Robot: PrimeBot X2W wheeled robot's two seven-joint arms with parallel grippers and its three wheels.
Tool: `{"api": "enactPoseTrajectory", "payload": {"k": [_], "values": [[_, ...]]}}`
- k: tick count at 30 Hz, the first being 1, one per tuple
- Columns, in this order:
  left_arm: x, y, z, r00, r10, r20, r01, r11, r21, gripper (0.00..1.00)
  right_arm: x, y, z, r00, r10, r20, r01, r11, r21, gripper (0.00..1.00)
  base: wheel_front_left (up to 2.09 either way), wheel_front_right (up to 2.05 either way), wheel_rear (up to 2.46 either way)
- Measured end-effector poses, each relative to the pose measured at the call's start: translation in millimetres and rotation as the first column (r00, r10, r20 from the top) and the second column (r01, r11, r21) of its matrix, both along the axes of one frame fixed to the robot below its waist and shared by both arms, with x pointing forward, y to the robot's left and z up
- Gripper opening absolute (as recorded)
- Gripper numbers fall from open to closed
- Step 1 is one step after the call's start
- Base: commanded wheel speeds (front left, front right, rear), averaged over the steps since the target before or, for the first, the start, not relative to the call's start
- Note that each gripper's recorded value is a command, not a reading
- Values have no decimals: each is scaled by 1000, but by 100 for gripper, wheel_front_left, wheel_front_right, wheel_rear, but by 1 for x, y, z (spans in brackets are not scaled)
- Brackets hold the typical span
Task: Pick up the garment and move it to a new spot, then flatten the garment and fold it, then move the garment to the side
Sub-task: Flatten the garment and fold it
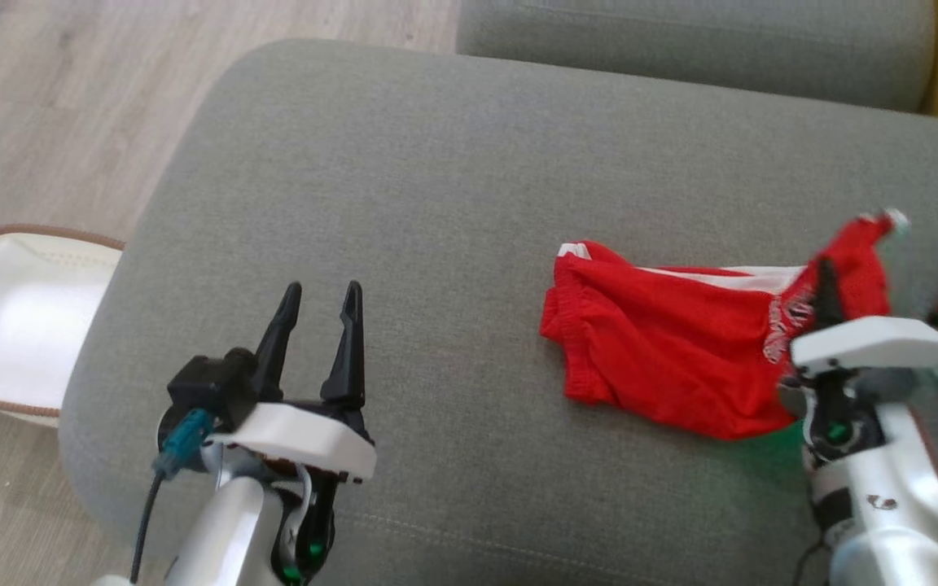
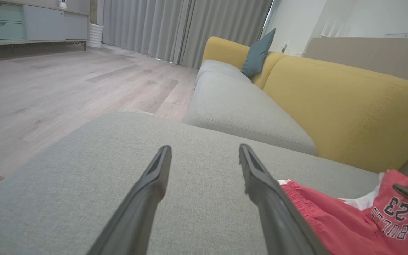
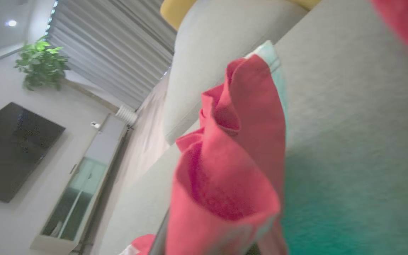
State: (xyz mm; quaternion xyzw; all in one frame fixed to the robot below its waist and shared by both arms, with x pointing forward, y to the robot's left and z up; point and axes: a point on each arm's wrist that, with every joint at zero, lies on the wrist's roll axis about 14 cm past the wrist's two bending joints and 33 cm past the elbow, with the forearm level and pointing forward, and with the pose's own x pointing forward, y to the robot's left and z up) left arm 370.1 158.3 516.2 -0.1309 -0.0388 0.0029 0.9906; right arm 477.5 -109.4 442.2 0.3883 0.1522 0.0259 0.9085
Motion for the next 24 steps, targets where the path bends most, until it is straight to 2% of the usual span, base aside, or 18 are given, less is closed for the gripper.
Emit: {"api": "enactPoseTrajectory", "payload": {"k": [4, 8, 18, 20, 21, 22, 24], "values": [[-8, 5, -1, 1000, 14, -2, -14, 1000, -3, 100, -1, 43, 22, 992, 106, 62, -109, 992, 56, 0, 0, 0, 0], [-14, 10, -1, 999, 33, -3, -33, 999, -2, 100, -13, 91, 32, 966, 241, 97, -247, 967, 65, 0, 0, 0, 0], [-23, 20, -6, 998, 67, -17, -67, 998, -3, 100, -54, 148, -1, 896, 444, 13, -444, 896, 7, 0, 0, 0, 0], [-24, 21, -8, 997, 69, -22, -69, 998, -3, 100, -60, 153, -7, 884, 467, -2, -467, 884, -2, 35, 0, 0, 0], [-24, 21, -8, 997, 70, -23, -70, 998, -3, 100, -64, 156, -9, 877, 481, -9, -481, 877, -5, 80, 0, 0, 0], [-24, 21, -8, 997, 71, -24, -71, 997, -3, 100, -67, 159, -12, 870, 493, -13, -493, 870, -14, 100, 0, 0, 0], [-23, 21, -9, 997, 72, -27, -72, 997, -2, 100, -75, 163, -19, 851, 524, -33, -525, 850, -42, 100, 0, 0, 0]]}}
